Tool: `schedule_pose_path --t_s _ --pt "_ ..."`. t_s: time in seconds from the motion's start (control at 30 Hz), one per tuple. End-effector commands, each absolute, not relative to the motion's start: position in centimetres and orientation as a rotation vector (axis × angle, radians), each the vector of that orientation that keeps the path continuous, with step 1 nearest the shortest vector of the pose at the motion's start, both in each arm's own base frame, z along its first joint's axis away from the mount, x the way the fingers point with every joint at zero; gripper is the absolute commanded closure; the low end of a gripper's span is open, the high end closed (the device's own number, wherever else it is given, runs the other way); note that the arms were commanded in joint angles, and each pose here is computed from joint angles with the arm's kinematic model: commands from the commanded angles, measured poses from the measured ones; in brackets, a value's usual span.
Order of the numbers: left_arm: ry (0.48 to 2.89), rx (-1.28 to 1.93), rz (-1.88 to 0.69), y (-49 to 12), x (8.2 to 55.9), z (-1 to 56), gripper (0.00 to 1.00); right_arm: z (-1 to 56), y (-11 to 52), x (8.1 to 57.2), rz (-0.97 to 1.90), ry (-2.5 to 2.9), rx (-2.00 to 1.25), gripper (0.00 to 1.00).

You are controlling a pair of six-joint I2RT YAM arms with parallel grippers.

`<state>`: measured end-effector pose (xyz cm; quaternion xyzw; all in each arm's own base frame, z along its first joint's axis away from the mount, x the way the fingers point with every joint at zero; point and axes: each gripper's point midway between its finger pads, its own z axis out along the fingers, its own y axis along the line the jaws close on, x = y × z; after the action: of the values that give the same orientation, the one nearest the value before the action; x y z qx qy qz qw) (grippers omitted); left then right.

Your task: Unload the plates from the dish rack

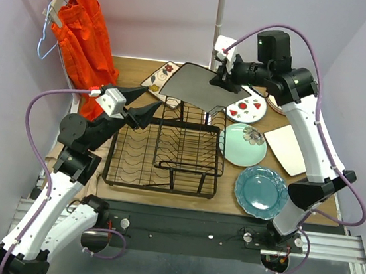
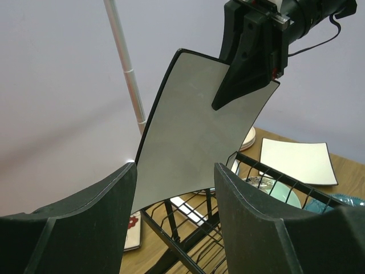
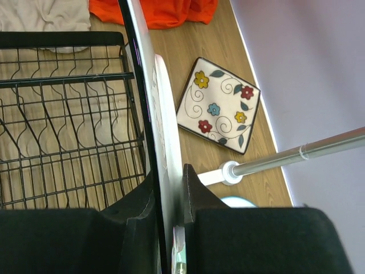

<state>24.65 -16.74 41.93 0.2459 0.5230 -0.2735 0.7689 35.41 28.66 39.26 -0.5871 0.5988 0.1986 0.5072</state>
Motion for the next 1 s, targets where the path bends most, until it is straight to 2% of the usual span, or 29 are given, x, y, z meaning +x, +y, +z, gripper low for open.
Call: schedule_pose_path --t_s 0.0,0.97 --pt "1.114 0.532 -0.572 -16.5 24.8 42.1 0.34 46.6 28.7 35.1 0.401 1.223 -1.340 0.99" --pt "1.124 0.516 -0.583 -16.5 25.2 42.0 0.35 52.0 27.9 32.4 0.443 1.128 -1.244 0.99"
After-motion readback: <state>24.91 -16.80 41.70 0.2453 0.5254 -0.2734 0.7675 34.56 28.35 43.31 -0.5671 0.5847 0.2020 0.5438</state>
